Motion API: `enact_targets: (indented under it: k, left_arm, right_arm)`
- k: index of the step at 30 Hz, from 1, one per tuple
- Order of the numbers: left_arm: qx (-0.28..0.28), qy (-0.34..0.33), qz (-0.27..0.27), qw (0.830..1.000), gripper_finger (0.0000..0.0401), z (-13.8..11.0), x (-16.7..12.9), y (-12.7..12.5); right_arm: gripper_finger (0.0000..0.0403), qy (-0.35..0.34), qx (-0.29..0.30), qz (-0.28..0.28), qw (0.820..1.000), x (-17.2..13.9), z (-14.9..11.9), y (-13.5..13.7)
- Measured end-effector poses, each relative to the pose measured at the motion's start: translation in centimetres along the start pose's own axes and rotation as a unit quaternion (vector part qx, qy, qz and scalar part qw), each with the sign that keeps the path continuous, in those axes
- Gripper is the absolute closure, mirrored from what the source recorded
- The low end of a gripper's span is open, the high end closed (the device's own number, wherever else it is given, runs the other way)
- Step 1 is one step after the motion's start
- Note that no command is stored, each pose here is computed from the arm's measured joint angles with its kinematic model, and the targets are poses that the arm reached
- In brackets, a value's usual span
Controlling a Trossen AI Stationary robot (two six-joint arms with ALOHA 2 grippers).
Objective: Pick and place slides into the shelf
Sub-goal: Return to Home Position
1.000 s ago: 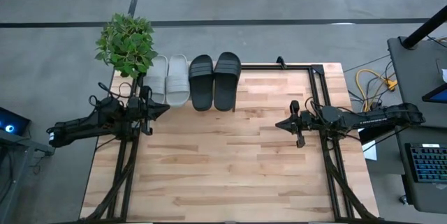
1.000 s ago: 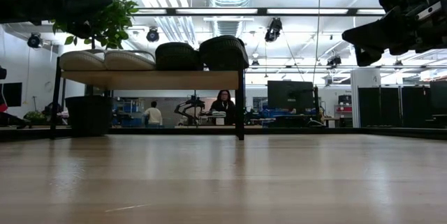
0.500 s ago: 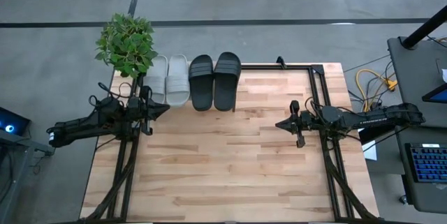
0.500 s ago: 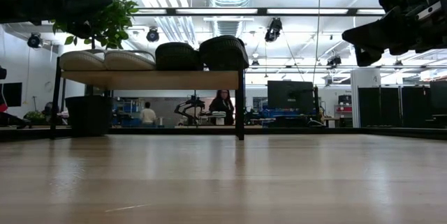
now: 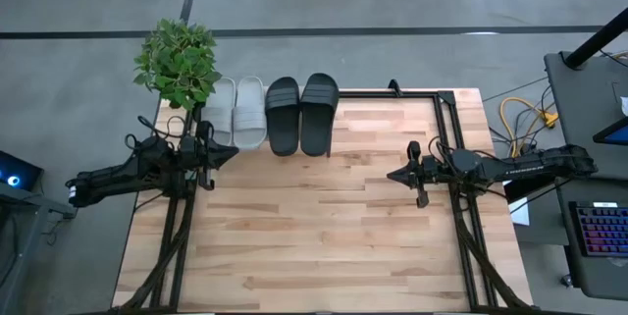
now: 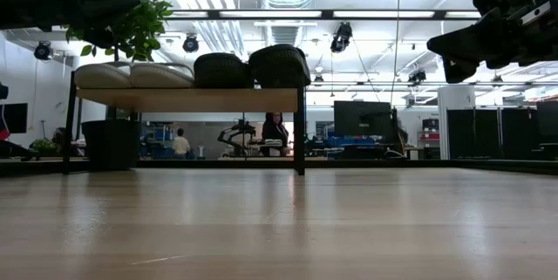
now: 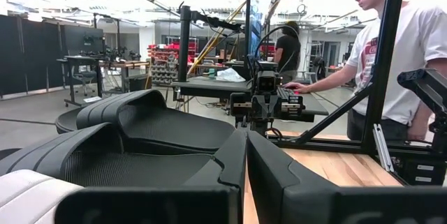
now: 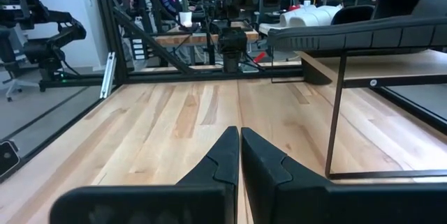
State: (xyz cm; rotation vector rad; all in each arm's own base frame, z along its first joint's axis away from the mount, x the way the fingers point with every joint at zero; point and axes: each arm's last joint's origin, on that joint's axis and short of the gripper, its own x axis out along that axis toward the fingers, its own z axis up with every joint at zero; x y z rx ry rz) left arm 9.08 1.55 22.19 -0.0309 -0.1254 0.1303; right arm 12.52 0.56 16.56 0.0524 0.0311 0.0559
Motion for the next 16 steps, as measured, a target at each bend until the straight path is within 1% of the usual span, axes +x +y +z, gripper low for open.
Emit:
enact_targets:
  k: [16]
  left_arm:
    - [0.000,0.000,0.000,1.000,0.0401,0.00,0.00,0.00]
  right_arm:
    - [0.0394,0.000,-0.002,0.000,1.000,0.00,0.00,0.00]
